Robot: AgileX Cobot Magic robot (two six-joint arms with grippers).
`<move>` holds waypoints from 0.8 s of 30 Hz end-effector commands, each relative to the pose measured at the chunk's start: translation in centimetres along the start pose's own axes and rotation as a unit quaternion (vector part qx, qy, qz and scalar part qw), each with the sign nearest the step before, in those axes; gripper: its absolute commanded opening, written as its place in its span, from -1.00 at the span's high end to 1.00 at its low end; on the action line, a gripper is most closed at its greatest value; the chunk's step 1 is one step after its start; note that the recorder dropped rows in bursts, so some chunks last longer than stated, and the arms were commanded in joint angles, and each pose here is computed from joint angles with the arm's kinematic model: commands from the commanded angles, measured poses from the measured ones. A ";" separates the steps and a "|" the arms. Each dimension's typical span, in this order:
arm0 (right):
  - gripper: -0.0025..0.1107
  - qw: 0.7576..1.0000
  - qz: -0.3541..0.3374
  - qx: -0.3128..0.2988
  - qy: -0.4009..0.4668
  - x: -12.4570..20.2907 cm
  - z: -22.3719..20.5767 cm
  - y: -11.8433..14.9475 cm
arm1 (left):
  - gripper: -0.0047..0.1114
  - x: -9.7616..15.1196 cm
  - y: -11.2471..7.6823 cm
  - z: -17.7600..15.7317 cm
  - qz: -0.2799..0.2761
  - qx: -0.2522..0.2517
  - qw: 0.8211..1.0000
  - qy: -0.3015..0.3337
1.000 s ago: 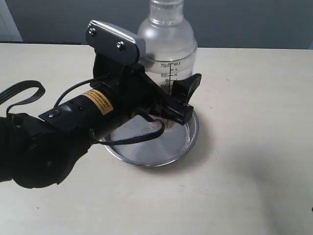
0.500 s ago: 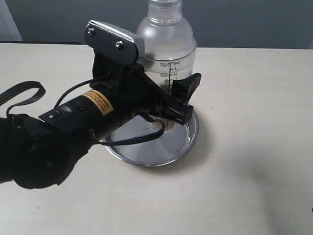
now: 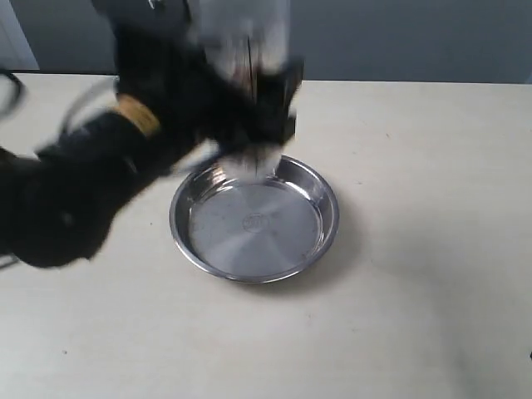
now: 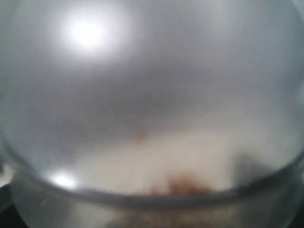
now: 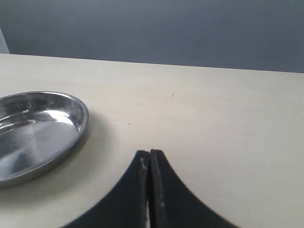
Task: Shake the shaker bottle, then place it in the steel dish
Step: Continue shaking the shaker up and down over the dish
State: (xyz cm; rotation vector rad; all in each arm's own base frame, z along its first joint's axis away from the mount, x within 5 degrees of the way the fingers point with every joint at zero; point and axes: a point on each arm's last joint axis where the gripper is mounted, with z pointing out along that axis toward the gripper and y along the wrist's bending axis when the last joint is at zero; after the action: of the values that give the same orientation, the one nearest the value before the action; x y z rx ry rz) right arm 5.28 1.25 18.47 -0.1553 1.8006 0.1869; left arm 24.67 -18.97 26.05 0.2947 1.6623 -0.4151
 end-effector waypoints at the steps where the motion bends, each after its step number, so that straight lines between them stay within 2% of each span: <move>1: 0.97 1.000 -0.003 -0.001 -0.008 -0.1 0.0 0.0 | 0.92 4.2 -0.6 -0.4 -0.020 0.030 0.999 0.017; 4: 0.97 1.000 -0.003 -0.001 -0.008 -0.1 0.0 0.0 | 0.92 -1.1 -1.8 -1.4 0.016 0.072 0.988 -0.139; 5: 0.97 1.000 -0.003 -0.001 -0.008 -0.1 0.0 0.0 | 0.92 -3.2 -1.9 -2.0 0.021 0.073 0.982 -0.174; 7: 0.97 1.000 -0.003 -0.001 -0.008 -0.1 0.0 0.0 | 0.92 -6.3 -2.0 -3.0 0.039 0.074 0.976 -0.200; 9: 0.97 1.000 -0.003 -0.001 -0.008 -0.1 0.0 0.0 | 0.92 -5.6 -1.5 -2.8 0.029 0.054 0.989 -0.136; 10: 0.97 1.000 -0.003 -0.001 -0.008 -0.1 0.0 0.0 | 0.92 -3.8 -0.8 -2.2 0.010 0.034 0.996 -0.081; 12: 0.97 1.000 -0.003 -0.001 -0.008 -0.1 0.0 0.0 | 0.92 0.3 0.2 -1.4 -0.020 -0.001 1.000 0.006; 14: 0.97 1.000 -0.003 -0.001 -0.008 -0.1 0.0 0.0 | 0.92 2.3 0.5 -1.2 -0.024 -0.013 0.999 0.029; 16: 0.97 1.000 -0.003 -0.001 -0.008 -0.1 0.0 0.0 | 0.92 0.9 -0.4 -1.6 0.013 0.026 0.999 -0.013; 18: 0.97 1.000 -0.003 -0.001 -0.008 -0.1 0.0 0.0 | 0.92 -2.9 -1.5 -2.6 0.034 0.061 0.993 -0.100; 19: 0.97 1.000 -0.003 -0.001 -0.008 -0.1 0.0 0.0 | 0.92 -6.8 -1.8 -3.8 0.048 0.070 0.982 -0.170; 20: 0.97 1.000 -0.003 -0.001 -0.008 -0.1 0.0 0.0 | 0.92 -7.6 -1.8 -4.2 0.058 0.069 0.980 -0.176; 22: 0.97 1.000 -0.003 -0.001 -0.008 -0.1 0.0 0.0 | 0.92 -5.3 -0.4 -3.4 0.033 0.033 0.995 -0.084; 23: 0.97 1.000 -0.003 -0.001 -0.008 -0.1 0.0 0.0 | 0.92 -0.6 0.6 -2.3 0.019 0.011 1.000 0.005; 24: 0.97 1.000 -0.003 -0.001 -0.008 -0.1 0.0 0.0 | 0.92 0.9 0.8 -2.1 0.002 0.005 1.000 0.024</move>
State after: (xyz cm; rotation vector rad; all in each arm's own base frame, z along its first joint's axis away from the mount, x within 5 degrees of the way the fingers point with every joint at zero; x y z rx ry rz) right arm 5.28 1.25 18.47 -0.1553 1.8006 0.1869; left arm 22.32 -17.48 31.44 0.3381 1.4351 -0.4267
